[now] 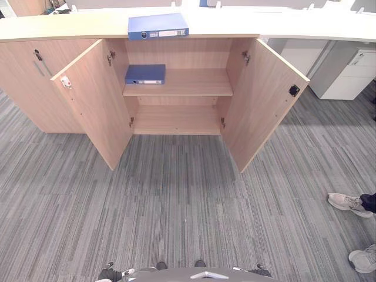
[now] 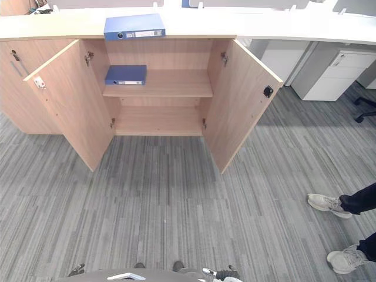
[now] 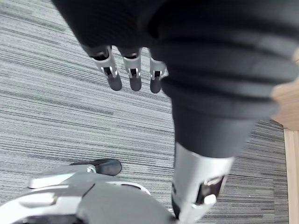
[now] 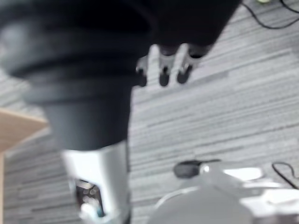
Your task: Walk over to the cabinet, pick up the folder, carry it to the office cabinet, place the folder inside the office cabinet, then close the office cabinet door
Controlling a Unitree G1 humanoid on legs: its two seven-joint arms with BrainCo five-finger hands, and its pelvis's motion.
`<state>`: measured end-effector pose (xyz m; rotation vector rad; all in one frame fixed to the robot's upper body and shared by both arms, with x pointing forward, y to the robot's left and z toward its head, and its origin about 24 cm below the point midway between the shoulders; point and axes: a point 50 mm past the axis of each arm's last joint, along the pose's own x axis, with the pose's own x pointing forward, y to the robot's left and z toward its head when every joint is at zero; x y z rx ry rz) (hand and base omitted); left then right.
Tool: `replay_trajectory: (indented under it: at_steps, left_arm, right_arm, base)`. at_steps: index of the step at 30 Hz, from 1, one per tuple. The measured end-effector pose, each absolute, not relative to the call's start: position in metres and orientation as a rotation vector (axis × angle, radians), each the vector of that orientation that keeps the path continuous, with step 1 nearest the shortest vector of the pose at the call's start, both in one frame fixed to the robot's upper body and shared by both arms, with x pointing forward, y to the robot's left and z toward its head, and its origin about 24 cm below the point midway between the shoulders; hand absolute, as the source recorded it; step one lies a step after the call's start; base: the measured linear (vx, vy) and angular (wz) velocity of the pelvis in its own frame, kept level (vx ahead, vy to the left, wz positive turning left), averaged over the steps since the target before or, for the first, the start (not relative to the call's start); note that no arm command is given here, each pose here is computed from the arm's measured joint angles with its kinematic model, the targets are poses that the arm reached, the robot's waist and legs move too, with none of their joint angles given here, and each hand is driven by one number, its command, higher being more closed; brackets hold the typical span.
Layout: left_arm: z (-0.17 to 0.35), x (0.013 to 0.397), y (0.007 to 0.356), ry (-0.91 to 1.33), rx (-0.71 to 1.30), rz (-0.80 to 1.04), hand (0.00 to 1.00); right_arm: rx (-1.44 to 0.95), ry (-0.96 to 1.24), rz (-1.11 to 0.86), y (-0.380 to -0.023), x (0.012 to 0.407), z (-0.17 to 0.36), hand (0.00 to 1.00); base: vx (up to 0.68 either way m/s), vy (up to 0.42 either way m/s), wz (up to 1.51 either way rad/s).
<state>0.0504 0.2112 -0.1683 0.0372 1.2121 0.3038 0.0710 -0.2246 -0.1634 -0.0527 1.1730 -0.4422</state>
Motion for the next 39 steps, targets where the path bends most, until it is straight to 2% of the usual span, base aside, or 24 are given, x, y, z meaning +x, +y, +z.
replay_trajectory:
  at_steps: [39]
  left_arm:
    - [-0.1673,0.0547,0.2133,1.199,0.042,0.306,0.0]
  right_arm:
    - [-0.032,1.174,-0.456,-0.2243,0.0702,-0.1637,0.0]
  base:
    - [-0.02,-0.006,-0.04]
